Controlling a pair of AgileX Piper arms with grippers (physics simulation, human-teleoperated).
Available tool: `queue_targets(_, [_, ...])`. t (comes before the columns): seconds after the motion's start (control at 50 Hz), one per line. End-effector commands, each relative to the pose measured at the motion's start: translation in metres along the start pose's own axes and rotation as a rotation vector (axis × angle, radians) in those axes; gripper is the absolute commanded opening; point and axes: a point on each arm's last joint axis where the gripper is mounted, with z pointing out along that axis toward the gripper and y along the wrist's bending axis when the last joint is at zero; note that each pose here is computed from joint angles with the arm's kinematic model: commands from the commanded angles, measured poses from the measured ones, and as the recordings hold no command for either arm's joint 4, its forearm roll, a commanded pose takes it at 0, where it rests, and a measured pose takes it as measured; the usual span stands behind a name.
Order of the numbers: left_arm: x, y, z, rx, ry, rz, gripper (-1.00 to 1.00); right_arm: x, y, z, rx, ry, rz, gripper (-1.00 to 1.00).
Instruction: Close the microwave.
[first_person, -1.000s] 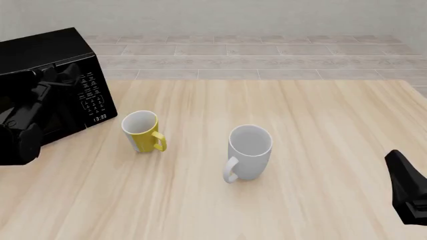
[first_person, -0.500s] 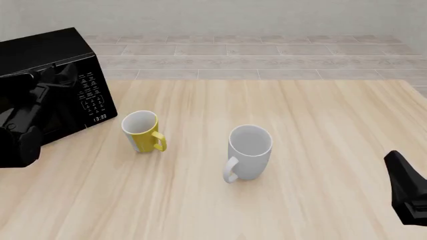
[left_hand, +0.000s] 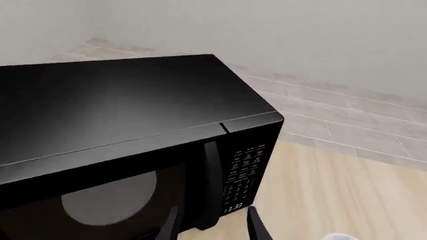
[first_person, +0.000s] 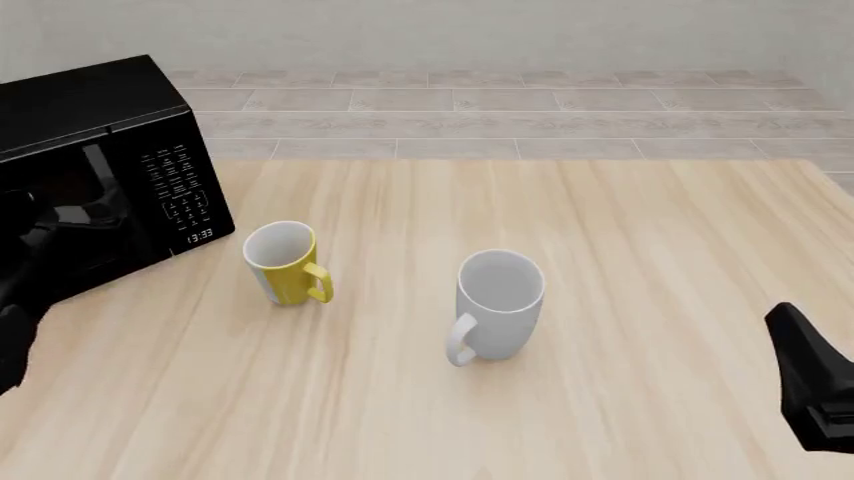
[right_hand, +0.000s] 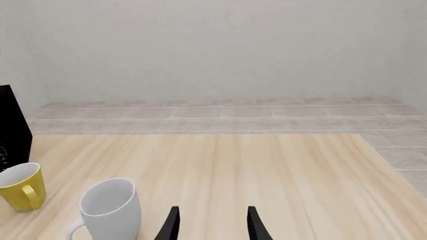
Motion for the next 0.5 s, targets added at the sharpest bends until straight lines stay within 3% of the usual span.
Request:
queue_targets(0.02, [-0.001, -0.006, -0.048, 0.003, 0.032, -0.002, 1.00, 0.000, 0.000, 0.000, -0.005, 0.001, -0.001, 1.00])
queue_targets(0.5, [-0.022, -0.023, -0.102, 0.105, -0.024, -0.012, 1.00, 0.000, 0.000, 0.000, -0.008, 0.002, 0.002, 1.00])
